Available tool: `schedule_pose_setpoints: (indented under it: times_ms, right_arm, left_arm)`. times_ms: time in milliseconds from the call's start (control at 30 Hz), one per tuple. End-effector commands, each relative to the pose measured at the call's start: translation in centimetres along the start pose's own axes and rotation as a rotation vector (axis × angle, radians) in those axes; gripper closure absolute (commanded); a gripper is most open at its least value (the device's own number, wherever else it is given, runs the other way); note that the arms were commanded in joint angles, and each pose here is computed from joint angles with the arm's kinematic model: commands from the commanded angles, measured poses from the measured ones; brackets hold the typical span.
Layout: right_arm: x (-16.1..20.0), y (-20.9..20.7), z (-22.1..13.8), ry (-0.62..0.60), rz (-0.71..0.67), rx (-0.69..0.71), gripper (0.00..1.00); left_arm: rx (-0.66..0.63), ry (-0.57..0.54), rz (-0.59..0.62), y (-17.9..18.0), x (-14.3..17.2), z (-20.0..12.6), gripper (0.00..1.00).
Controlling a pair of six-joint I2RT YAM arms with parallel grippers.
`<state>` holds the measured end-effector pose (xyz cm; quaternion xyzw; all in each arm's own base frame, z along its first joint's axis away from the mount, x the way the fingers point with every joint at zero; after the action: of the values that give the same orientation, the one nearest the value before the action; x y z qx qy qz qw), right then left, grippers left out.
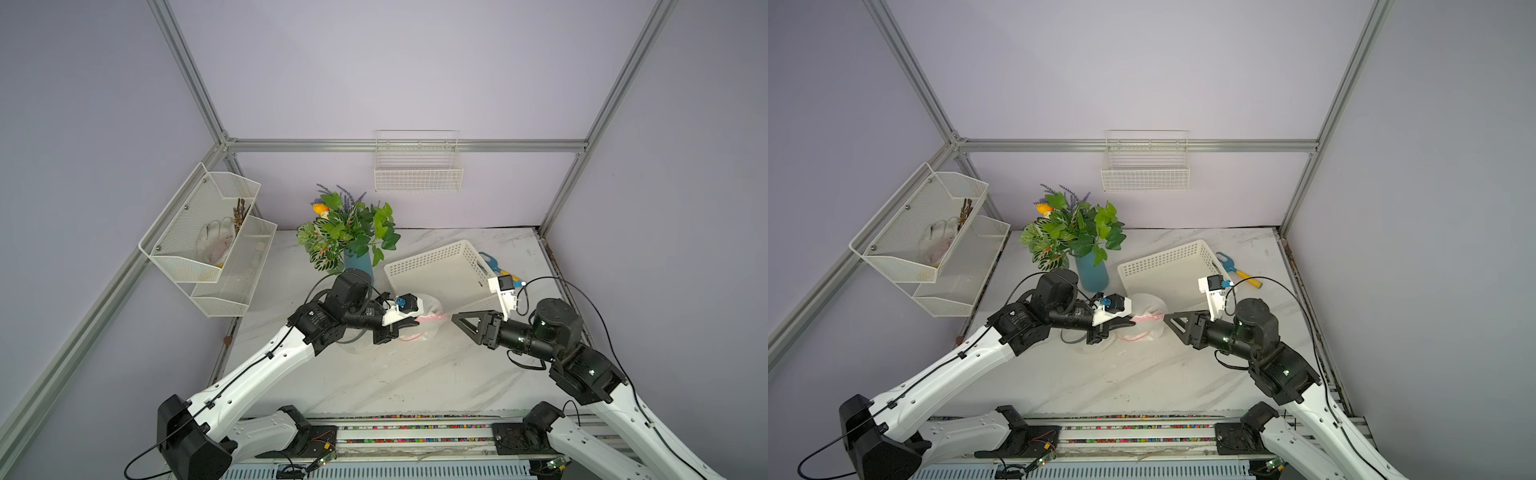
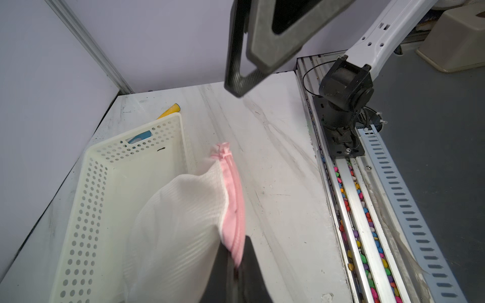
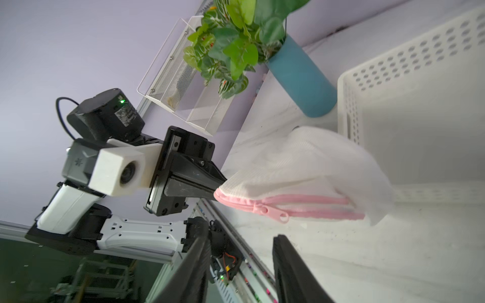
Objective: Turn the laundry bag inside out
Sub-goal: Adjust the laundry bag.
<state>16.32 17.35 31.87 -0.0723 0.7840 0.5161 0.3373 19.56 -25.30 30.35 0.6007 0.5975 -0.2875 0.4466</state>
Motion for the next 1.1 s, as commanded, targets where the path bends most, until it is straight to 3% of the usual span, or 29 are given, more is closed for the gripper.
schedule_pose_setpoints:
  times_ms: [0, 133, 467, 733, 1033, 1067]
  right_arm:
    - [0.7, 0.7, 0.3, 0.052, 0.142, -0.085, 0.55]
    - [0.6, 0.4, 0.7, 0.056, 0.162, -0.089, 0.46]
    - [0.1, 0.3, 1.6, 0.046, 0.177, -0.102, 0.49]
    - [0.1, 0.2, 1.7, 0.046, 0.182, -0.099, 0.68]
    - [0.1, -0.2, 1.6, 0.031, 0.188, -0.077, 1.00]
    - [0.1, -0.3, 1.5, 0.030, 0.185, -0.070, 1.00]
  left_arm:
    - [-0.105, -0.065, 0.088, 0.5, -1.9, -1.0, 1.00]
    - [-0.069, -0.110, 0.133, -0.6, -2.3, -1.1, 1.00]
    - [-0.031, -0.129, 0.208, -2.1, -2.4, -1.2, 1.00]
    - [-0.033, -0.124, 0.217, -2.2, -2.4, -1.0, 1.00]
    - [-0.031, -0.095, 0.191, -2.1, -2.1, -0.9, 1.00]
    - [-0.028, -0.090, 0.184, -2.2, -1.9, -0.9, 1.00]
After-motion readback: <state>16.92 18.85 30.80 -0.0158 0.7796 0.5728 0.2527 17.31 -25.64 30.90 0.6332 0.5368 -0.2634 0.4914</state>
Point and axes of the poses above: each gripper's point midway between its finger pads, its own z axis out along the fingers, its own y axis along the line the jaws close on, x = y × z, the point moved 5 cm from there along -z, back along the fingers, and after that the axes turned 2 degrees about -z, right-handed, at the moved point
